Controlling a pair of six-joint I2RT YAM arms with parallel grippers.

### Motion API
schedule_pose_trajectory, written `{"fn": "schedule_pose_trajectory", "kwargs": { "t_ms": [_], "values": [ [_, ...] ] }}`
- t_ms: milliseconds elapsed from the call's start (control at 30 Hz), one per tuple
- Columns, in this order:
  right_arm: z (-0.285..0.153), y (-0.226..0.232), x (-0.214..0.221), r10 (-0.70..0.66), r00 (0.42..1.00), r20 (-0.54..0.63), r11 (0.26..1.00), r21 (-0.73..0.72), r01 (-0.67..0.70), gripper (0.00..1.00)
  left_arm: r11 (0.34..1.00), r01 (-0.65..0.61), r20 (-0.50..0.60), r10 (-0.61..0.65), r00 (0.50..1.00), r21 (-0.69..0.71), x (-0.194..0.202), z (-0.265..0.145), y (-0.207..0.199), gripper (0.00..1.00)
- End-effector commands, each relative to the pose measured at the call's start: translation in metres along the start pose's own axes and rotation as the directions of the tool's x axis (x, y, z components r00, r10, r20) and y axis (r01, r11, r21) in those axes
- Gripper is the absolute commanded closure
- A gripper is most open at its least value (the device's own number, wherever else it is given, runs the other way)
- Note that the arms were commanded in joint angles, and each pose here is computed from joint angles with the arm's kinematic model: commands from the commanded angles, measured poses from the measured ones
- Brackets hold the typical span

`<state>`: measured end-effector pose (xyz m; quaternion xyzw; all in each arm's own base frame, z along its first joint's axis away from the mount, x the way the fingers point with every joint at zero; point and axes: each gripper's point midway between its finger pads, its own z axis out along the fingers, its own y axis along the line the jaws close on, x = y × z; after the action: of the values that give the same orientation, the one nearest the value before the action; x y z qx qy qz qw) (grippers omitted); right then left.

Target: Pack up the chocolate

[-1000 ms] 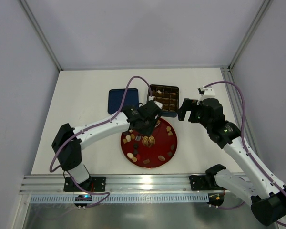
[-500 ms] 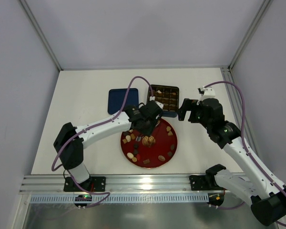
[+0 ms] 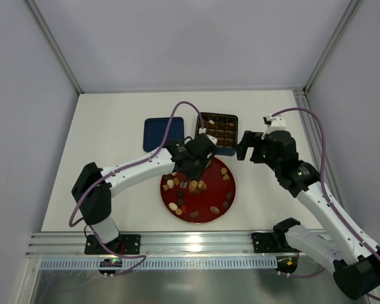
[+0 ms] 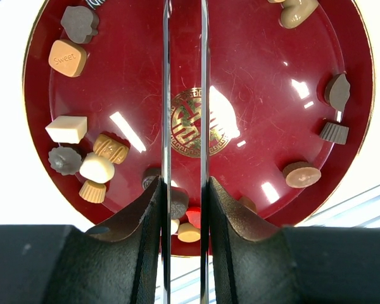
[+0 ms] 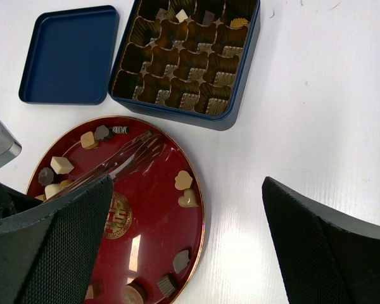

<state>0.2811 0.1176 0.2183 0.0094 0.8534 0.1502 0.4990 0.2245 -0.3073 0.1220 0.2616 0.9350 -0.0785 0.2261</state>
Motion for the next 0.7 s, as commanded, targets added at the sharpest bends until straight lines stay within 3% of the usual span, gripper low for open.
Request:
{"fn": "schedule_pose_trajectory", "kwargs": {
  "t_ms": [0, 667],
  "values": [
    [-0.007, 0.003, -0.016, -0.003, 0.998, 0.056, 1.0, -0.009, 0.003, 0.0, 1.0, -0.005, 0.076, 0.003, 0.997, 0.024, -0.019, -0.02, -0.004, 0.75],
    [-0.006, 0.004, -0.016, 0.002, 0.999, 0.054, 1.0, -0.014, -0.001, 0.0, 0.997, 0.004, 0.134, -0.014, 0.991, 0.081, -0.023, -0.064, -0.002, 0.75]
  ]
}}
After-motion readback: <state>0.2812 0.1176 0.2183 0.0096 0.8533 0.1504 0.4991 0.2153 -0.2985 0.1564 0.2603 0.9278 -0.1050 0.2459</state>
